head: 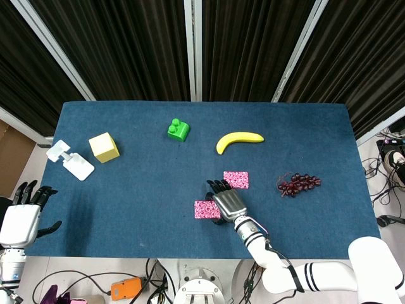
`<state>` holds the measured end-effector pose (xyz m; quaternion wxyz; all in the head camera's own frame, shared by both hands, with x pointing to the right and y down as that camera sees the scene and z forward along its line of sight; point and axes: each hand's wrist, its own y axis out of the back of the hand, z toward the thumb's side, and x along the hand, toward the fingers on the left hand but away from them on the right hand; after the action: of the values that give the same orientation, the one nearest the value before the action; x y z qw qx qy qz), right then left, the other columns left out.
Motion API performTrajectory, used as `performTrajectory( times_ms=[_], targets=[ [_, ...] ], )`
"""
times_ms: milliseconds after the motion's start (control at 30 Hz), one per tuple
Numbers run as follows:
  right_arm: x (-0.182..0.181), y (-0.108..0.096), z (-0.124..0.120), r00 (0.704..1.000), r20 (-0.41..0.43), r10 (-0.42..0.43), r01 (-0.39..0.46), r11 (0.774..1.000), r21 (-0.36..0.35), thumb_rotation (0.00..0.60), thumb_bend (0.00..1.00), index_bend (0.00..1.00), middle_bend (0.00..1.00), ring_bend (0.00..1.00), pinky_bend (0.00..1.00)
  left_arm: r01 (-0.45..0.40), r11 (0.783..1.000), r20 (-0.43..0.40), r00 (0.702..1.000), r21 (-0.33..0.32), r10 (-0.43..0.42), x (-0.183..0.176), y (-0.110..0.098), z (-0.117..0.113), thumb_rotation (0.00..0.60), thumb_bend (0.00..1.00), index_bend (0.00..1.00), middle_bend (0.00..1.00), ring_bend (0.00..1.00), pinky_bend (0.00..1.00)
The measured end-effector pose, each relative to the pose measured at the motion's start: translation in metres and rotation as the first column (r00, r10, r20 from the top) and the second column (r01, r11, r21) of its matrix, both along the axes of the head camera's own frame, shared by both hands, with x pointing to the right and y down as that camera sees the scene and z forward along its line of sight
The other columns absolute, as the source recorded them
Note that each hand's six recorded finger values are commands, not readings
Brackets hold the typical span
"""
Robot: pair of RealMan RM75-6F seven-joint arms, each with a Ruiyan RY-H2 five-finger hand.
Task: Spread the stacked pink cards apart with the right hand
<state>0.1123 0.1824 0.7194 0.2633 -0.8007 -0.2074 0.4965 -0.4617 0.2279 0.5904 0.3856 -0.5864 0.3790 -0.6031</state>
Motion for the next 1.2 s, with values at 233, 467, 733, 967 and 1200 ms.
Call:
performTrajectory(
  times_ms=[233, 467, 733, 967, 1200],
  targets=[
    [0.005, -0.004, -0.01, 1.0, 0.027, 0.01, -0.011, 1.0, 0.018, 0.6, 0.43, 0.45, 0.09, 0.0, 0.0, -0.003, 1.0, -0.002, 1.0, 0.004, 0.003, 0.001, 0.0, -0.002, 0.6, 0.07, 0.25, 0.2, 0.04, 0.02],
    [0.036, -0.01, -0.027, 0.999, 0.02, 0.035, -0.036, 0.998, 0.054, 0.6, 0.43, 0.45, 0.09, 0.0, 0.0, -0.013, 1.0, -0.008, 1.0, 0.012, 0.013, 0.004, -0.001, -0.004, 0.6, 0.07, 0.25, 0.2, 0.04, 0.02],
    [0.114, -0.01, -0.041, 0.994, -0.058, 0.094, -0.09, 0.993, 0.071, 0.6, 0.43, 0.45, 0.09, 0.0, 0.0, -0.029, 0.999, -0.016, 0.999, 0.015, 0.029, 0.012, -0.003, -0.004, 0.6, 0.07, 0.25, 0.2, 0.04, 0.02],
    [0.146, 0.004, -0.03, 0.99, -0.098, 0.1, -0.097, 0.995, 0.03, 0.6, 0.43, 0.39, 0.08, 0.0, 0.0, -0.046, 0.999, -0.023, 0.999, 0.015, 0.046, 0.022, -0.007, -0.003, 0.6, 0.07, 0.25, 0.2, 0.04, 0.02],
    [0.149, 0.014, -0.028, 0.992, -0.112, 0.064, -0.061, 0.998, 0.025, 0.6, 0.43, 0.23, 0.08, 0.0, 0.0, -0.05, 0.998, -0.026, 0.998, 0.021, 0.051, 0.024, -0.01, -0.005, 0.6, 0.07, 0.25, 0.2, 0.04, 0.02]
  ],
)
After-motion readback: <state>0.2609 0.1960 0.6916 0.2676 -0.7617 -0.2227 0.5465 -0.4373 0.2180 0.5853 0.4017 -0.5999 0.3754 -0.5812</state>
